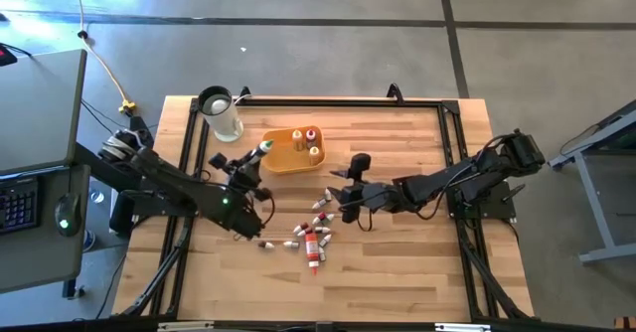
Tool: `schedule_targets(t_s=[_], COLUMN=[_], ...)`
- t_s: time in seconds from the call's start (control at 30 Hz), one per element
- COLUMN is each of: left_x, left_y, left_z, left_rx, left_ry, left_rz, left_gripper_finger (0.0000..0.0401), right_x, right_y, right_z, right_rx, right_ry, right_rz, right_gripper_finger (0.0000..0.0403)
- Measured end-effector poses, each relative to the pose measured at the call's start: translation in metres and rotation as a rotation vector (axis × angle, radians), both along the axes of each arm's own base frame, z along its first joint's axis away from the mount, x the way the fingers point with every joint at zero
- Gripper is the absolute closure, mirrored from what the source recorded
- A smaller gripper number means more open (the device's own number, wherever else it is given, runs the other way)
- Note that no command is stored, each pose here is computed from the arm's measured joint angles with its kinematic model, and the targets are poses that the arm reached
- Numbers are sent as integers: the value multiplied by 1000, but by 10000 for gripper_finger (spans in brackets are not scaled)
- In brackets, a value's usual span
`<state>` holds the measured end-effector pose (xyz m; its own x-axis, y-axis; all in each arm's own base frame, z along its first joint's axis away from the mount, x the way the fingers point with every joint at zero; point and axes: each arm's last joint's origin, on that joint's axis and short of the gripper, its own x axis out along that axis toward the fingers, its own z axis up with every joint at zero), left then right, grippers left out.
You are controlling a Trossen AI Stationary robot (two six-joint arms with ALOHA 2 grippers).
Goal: Pick & Place food coloring
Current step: Put the large green food coloring bottle into the yellow bin
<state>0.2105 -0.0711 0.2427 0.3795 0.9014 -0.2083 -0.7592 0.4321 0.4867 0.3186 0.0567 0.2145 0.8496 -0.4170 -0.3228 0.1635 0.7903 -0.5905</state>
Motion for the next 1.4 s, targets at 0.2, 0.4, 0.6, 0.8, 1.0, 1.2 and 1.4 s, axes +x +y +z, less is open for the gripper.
schedule_targets(t_s=[0.2, 0.4, 0.6, 0.8, 1.0, 1.2, 1.4], left_x=[-6, 5, 41, 75, 64, 51, 57], left_y=[6, 1, -17, -16, 20, 58, 79], left_z=[-6, 0, 19, 57, 89, 86, 50], left_rx=[-45, -136, -225, -100, 26, -84, -158], left_ry=[-88, -229, -243, -196, -214, -172, -268], left_rz=[9, -13, -212, -626, -596, -686, -989], left_gripper_finger=[284, 284, 284, 284, 284, 284, 284], right_x=[5, 2, -3, -5, -10, -9, -3], right_y=[-4, -7, -10, -11, -12, -11, -18], right_z=[23, 48, 60, 63, 61, 58, 60], right_rx=[-112, -145, -142, -146, -213, -101, 123], right_ry=[-150, -317, -378, -387, -312, -365, -492], right_rz=[26, 0, -41, -78, -289, -307, -88], right_gripper_finger=[190, 190, 190, 190, 190, 190, 190])
